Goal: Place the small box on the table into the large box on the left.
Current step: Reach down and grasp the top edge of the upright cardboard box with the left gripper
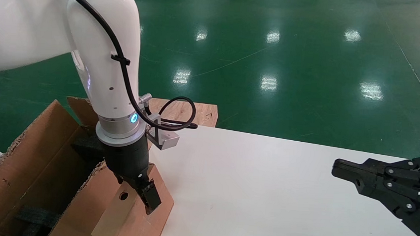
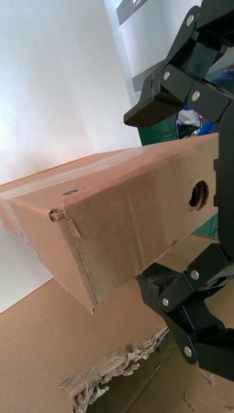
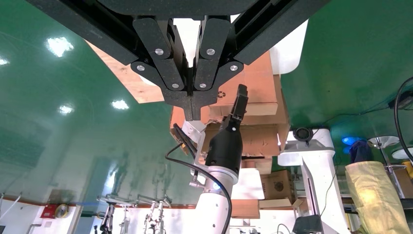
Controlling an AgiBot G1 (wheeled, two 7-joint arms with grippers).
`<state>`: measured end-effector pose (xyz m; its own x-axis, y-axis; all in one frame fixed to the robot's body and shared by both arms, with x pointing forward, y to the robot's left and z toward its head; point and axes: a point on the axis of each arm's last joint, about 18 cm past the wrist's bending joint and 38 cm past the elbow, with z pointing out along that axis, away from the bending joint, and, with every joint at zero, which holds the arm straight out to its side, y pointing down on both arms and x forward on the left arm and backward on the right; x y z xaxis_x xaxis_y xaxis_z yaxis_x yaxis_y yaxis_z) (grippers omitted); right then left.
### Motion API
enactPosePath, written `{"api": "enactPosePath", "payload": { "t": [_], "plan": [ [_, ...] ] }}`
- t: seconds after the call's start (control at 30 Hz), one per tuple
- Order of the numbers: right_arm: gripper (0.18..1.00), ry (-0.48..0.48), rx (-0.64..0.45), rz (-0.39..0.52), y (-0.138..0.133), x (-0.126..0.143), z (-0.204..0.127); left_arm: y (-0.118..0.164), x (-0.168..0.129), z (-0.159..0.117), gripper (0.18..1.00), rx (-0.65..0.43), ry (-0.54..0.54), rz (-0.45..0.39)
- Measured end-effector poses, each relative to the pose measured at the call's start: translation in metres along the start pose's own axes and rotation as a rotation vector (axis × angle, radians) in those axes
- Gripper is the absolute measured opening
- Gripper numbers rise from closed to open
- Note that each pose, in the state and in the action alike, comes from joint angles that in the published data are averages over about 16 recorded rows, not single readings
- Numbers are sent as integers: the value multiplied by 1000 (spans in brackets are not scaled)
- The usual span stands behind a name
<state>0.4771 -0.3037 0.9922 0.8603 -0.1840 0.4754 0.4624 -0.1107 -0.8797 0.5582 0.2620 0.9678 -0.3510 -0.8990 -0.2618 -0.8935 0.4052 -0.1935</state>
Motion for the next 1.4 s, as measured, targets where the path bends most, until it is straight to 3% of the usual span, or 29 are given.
{"api": "enactPosePath", "payload": {
  "t": [0.53, 0.93, 1.23, 1.4],
  "plan": [
    [192, 0, 0, 0, 0, 0, 0, 1, 0, 0, 1000, -4, -8, 5],
    [227, 0, 0, 0, 0, 0, 0, 1, 0, 0, 943, -5, -10, 7],
    [320, 0, 0, 0, 0, 0, 0, 1, 0, 0, 805, -6, -11, 7],
    [417, 0, 0, 0, 0, 0, 0, 1, 0, 0, 703, -6, -11, 7]
  ]
}}
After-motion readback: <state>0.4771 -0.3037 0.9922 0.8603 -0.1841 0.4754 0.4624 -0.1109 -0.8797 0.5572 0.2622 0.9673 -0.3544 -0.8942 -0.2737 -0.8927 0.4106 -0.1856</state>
